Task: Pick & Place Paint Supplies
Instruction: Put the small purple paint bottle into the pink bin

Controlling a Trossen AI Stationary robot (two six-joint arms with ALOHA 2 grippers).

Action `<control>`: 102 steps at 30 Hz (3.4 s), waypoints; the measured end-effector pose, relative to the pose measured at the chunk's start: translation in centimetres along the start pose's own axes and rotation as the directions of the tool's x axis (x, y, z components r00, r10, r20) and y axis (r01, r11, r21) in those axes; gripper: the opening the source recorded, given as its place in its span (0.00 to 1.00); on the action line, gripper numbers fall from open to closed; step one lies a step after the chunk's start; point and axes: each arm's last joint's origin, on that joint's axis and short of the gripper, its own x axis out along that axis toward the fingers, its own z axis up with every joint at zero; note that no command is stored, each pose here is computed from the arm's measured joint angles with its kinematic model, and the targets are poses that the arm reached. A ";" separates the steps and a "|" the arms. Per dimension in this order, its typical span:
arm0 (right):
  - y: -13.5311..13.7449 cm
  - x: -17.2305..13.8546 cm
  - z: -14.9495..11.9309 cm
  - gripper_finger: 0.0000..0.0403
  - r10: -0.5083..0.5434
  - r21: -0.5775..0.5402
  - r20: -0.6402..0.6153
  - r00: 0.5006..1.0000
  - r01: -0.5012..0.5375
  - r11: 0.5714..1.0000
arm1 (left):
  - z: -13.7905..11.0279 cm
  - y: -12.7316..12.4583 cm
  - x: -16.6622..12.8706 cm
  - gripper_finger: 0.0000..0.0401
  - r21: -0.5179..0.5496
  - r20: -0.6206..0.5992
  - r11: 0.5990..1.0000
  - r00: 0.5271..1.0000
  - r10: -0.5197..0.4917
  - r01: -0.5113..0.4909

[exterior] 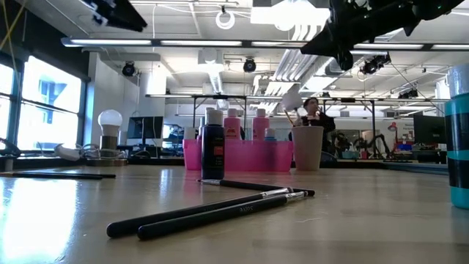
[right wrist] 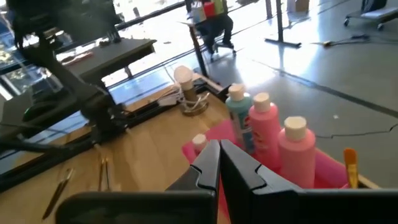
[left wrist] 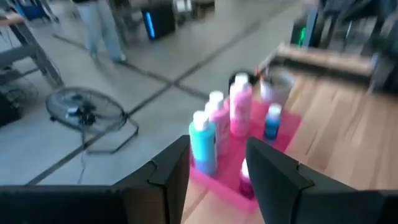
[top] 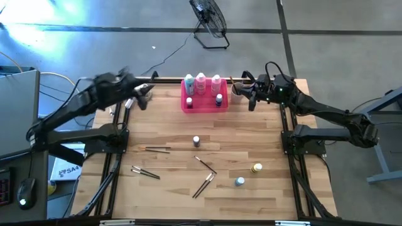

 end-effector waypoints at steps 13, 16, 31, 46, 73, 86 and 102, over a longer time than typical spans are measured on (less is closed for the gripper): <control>0.0 0.0 0.6 0.01 -0.037 -0.008 0.070 0.997 0.038 0.999 | -1.2 1.4 -6.8 0.38 -0.082 0.266 0.996 0.964 -0.019 0.043; 0.0 0.0 0.6 0.01 -0.037 -0.008 0.070 0.997 0.038 0.999 | -1.2 1.5 -7.0 0.38 -0.083 0.272 0.996 0.962 -0.020 0.044; 0.0 0.0 0.6 0.01 -0.037 -0.008 0.070 0.997 0.037 0.999 | -1.3 1.5 -7.0 0.38 -0.080 0.267 0.996 0.964 -0.019 0.041; 0.0 0.0 0.6 0.01 -0.036 -0.008 0.069 0.997 0.037 0.999 | -1.6 1.4 -6.9 0.38 -0.074 0.229 0.997 0.973 -0.020 0.038; -0.7 0.4 0.5 0.01 -0.215 0.030 0.103 0.971 0.213 0.977 | -1.8 1.5 -6.8 0.38 -0.108 0.209 0.994 0.978 0.013 0.010; -0.9 1.9 0.6 0.01 -0.197 0.025 0.148 0.969 0.196 0.980 | -1.5 1.6 -6.9 0.38 -0.178 0.238 0.984 0.971 0.025 0.018; -0.5 1.8 1.9 0.01 -0.154 -0.127 0.292 0.944 0.198 0.972 | -1.5 1.8 -6.9 0.38 -0.260 0.232 0.965 0.969 0.088 -0.025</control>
